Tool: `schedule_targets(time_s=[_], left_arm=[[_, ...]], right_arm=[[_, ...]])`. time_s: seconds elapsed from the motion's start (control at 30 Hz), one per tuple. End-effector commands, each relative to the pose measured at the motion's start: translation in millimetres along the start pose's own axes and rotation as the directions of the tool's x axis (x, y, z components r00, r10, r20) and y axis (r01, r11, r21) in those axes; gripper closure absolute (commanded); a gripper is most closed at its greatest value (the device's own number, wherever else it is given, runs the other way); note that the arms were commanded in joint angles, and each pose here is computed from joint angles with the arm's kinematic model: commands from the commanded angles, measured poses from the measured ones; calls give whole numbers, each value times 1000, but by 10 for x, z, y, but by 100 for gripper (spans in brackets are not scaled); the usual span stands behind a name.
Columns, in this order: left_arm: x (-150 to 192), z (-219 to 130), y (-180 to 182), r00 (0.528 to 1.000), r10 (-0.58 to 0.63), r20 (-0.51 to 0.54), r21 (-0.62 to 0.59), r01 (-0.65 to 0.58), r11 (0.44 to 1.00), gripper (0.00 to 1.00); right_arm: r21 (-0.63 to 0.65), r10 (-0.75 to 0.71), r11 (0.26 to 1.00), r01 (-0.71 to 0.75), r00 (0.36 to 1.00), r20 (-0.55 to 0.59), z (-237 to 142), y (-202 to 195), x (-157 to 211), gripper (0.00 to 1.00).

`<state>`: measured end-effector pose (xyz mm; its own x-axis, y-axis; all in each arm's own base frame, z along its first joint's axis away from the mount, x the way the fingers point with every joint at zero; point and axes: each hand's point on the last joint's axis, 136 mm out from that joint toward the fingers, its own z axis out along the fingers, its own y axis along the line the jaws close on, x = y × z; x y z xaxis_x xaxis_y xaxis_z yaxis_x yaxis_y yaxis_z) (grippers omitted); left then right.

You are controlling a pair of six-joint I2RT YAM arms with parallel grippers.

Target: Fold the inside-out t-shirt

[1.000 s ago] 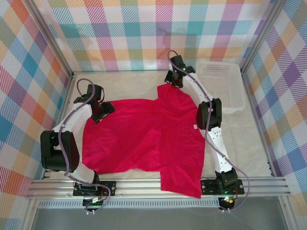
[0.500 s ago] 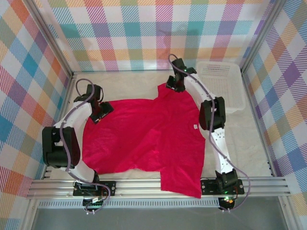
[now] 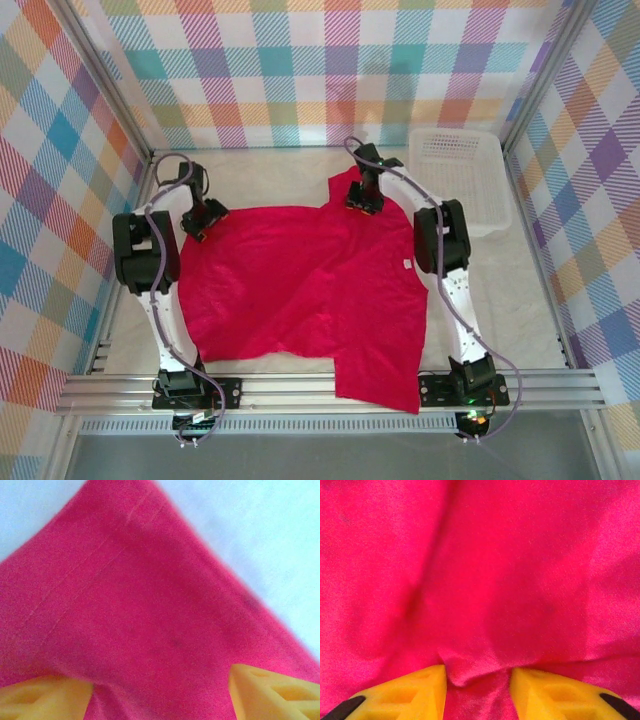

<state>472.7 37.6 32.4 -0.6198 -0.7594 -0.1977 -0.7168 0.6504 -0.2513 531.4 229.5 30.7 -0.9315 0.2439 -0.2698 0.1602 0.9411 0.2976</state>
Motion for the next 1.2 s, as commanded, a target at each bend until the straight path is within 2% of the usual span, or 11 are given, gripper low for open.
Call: schedule_targets(time_s=[0.0, 0.2, 0.27, 0.4, 0.53, 0.63, 0.73, 0.87, 0.97, 1.17], left_arm=[[-203, 267, 72, 999, -53, -13, -34, 52, 998, 27], [-690, 280, -209, 997, -14, 71, -11, 15, 1000, 28], [-781, 168, -280, 996, 8, 86, -8, -7, 1000, 28], [-850, -442, -378, 980, 32, 197, 25, -38, 999, 27], [-511, -1104, -316, 965, 48, 259, 51, -63, 997, 27], [-12, -1298, -203, 975, 64, 211, 101, -87, 991, 27], [508, -1227, -26, 991, 63, 117, 159, -82, 984, 26], [871, -911, 327, 998, 37, 52, 136, -44, 990, 25], [851, -673, 489, 999, 26, 41, 69, -29, 997, 24], [569, -340, 853, 998, -56, 18, -71, 57, 996, 24]], right_arm=[[39, -30, 999, 29, 999, 13, 336, -107, -205, 57], [-91, 37, 995, -30, 997, 74, 413, -33, -644, 56], [-118, 26, 993, -13, 994, 106, 270, 41, -725, 55], [-193, -41, 979, 68, 989, 142, -369, 334, -782, 50], [-204, -157, 963, 179, 981, 118, -972, 607, -460, 44], [-171, -209, 962, 214, 977, 51, -1095, 623, 6, 42], [-139, -194, 972, 190, 981, -14, -1075, 458, 469, 42], [-102, -107, 990, 101, 992, -62, -962, 49, 952, 41], [-52, -74, 996, 71, 995, -73, -817, -206, 1119, 40], [92, 8, 996, 7, 986, -165, -468, -757, 1356, 42]])
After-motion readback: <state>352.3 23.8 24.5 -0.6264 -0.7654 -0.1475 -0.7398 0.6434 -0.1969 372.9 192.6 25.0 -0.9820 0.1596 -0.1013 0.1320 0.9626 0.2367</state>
